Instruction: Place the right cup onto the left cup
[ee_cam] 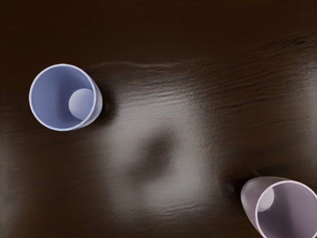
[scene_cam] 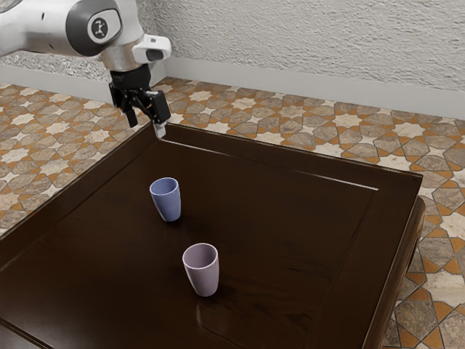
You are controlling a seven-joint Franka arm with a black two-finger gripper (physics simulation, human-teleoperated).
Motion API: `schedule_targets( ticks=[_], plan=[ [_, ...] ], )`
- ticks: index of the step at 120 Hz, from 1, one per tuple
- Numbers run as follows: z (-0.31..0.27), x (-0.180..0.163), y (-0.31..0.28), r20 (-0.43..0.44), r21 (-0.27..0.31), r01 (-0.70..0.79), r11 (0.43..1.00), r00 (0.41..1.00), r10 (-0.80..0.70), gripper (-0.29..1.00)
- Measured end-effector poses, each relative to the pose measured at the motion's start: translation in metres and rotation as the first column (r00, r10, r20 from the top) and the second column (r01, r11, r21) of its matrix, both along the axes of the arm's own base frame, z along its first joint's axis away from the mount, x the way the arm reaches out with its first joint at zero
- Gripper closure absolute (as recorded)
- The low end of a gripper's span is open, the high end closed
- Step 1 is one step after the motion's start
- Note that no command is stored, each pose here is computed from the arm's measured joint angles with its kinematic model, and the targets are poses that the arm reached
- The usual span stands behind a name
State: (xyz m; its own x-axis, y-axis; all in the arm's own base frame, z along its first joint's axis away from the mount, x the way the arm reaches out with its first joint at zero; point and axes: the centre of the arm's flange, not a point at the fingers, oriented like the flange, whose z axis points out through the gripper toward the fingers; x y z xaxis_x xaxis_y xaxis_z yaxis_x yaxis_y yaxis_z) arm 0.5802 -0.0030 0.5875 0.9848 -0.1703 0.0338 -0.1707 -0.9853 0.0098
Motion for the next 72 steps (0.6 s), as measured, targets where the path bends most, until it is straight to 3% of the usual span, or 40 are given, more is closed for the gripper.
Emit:
schedule_targets(
  ticks=[25, 44, 72],
  plan=[
    [-0.008, -0.002, 0.001, -0.010, -0.007, -0.003, 1.000, 1.000, 0.003, 0.00],
    [-0.043, -0.035, -0.012, -0.053, -0.022, 0.010, 1.000, 0.999, -0.011, 0.00],
    [-0.117, -0.073, -0.091, -0.082, -0.014, 0.125, 0.992, 0.989, -0.126, 0.00]
  ],
)
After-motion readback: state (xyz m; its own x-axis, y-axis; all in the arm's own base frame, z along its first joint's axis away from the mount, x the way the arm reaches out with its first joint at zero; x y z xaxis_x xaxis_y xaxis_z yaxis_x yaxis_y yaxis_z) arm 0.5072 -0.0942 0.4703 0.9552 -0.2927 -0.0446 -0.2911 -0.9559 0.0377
